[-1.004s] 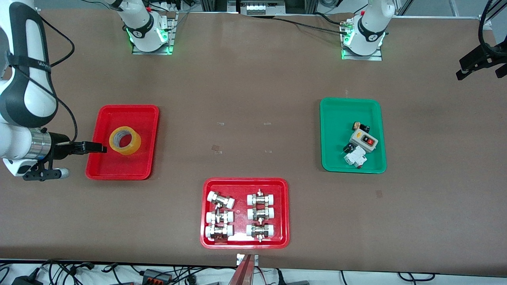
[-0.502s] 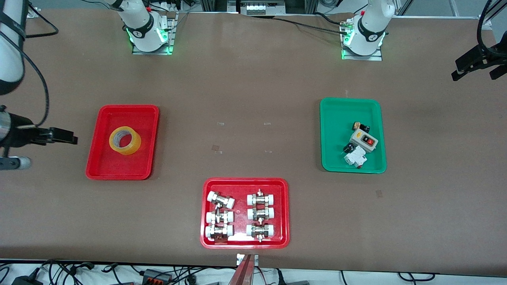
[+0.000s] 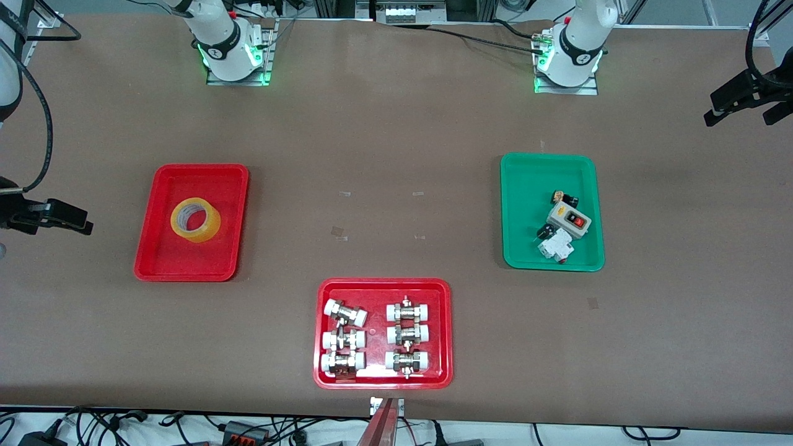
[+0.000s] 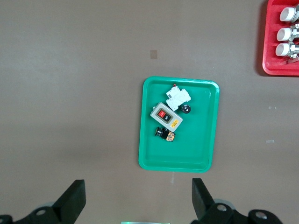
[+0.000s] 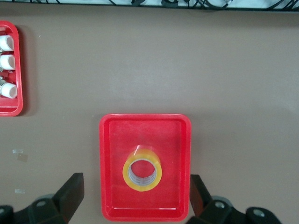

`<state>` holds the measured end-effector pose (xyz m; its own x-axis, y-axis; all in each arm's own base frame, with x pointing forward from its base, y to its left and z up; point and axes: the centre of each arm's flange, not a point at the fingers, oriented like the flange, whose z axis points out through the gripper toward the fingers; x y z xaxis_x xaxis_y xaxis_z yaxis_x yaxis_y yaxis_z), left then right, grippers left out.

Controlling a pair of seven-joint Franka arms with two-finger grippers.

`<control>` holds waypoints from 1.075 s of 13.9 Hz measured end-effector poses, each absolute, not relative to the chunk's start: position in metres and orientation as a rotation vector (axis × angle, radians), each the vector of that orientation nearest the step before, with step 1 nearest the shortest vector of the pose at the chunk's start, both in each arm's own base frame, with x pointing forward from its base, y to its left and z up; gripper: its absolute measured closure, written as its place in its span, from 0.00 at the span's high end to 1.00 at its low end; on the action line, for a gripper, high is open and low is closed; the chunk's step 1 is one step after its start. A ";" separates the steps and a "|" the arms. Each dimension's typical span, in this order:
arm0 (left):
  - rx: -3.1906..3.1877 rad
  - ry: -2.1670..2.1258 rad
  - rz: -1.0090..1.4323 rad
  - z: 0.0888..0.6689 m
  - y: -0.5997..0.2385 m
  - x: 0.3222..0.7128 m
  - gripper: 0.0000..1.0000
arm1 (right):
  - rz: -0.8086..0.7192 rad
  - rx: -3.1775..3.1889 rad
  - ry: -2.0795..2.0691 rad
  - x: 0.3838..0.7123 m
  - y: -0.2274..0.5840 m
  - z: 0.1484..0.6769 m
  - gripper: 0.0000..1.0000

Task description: Left arm passes tape to right arm into tray

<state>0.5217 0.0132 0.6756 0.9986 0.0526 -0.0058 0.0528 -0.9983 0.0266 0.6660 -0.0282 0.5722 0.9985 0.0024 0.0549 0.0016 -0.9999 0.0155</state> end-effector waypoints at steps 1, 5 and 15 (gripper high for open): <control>3.114 0.082 -0.008 0.676 0.013 0.522 1.00 | 0.090 3.118 0.004 0.659 -0.029 0.575 1.00; 3.114 0.081 0.000 0.678 0.013 0.521 1.00 | 0.086 3.113 0.006 0.630 -0.028 0.587 1.00; 3.113 0.067 -0.032 0.664 0.010 0.529 1.00 | 0.050 3.117 0.011 0.579 -0.026 0.557 1.00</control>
